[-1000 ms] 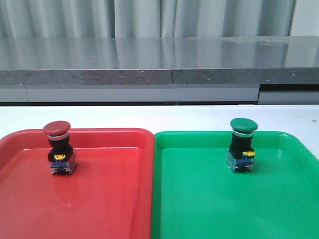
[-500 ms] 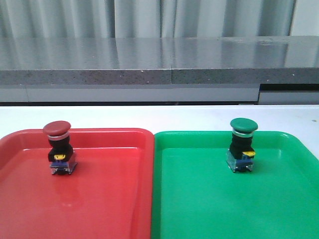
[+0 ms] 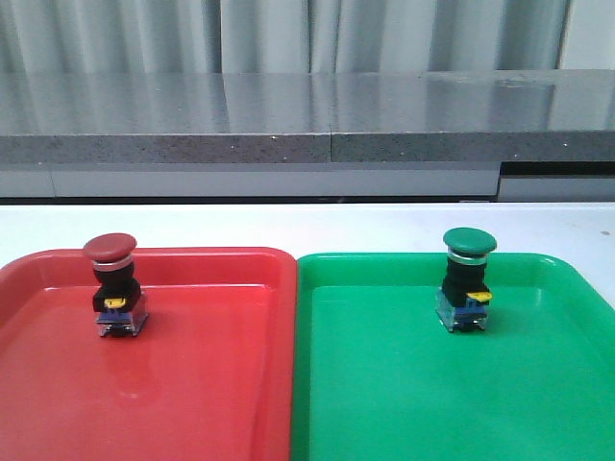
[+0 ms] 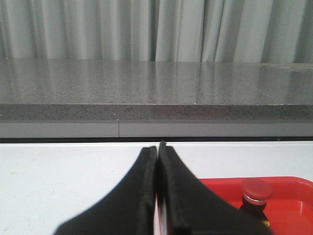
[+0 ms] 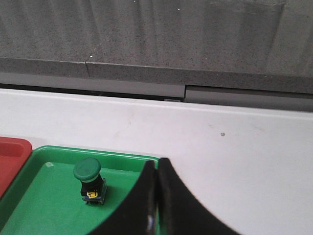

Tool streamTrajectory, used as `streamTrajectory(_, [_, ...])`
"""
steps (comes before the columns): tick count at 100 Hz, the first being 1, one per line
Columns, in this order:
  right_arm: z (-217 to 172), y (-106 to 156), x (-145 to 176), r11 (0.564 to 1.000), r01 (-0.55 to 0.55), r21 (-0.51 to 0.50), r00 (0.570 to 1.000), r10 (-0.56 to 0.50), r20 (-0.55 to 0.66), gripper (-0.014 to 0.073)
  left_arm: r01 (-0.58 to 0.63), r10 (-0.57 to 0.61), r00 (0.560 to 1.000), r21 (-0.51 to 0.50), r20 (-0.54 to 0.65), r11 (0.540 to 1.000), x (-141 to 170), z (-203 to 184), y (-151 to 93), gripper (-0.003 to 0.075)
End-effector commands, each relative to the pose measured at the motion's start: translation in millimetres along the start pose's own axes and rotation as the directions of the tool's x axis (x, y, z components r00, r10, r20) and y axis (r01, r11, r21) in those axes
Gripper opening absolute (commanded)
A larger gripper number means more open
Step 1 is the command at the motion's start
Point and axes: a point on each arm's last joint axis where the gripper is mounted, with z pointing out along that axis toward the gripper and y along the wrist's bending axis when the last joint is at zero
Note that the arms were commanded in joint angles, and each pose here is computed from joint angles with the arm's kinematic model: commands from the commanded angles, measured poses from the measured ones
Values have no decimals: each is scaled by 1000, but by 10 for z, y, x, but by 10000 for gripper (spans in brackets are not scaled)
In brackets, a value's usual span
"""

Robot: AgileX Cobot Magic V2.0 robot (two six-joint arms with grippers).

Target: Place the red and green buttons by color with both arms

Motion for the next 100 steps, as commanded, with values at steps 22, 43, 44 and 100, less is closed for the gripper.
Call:
streamTrajectory(22, [-136, -12, 188, 1000, 18, -14, 984, -15, 175, -68, 6, -7, 998, 9, 62, 1000, 57, -12, -4, -19])
streamTrajectory(43, [-235, -28, 474, 999, 18, -26, 964, -10, 266, -68, 6, -7, 998, 9, 62, 1000, 57, -12, -4, -20])
streamTrajectory(44, [-238, -28, 482, 999, 18, -27, 963, -10, 270, -68, 6, -7, 998, 9, 62, 1000, 57, -12, -4, -19])
streamTrajectory(100, [-90, -70, 985, 999, 12, 36, 944, -23, 328, -68, 6, -7, 998, 9, 62, 1000, 57, -12, -4, -19])
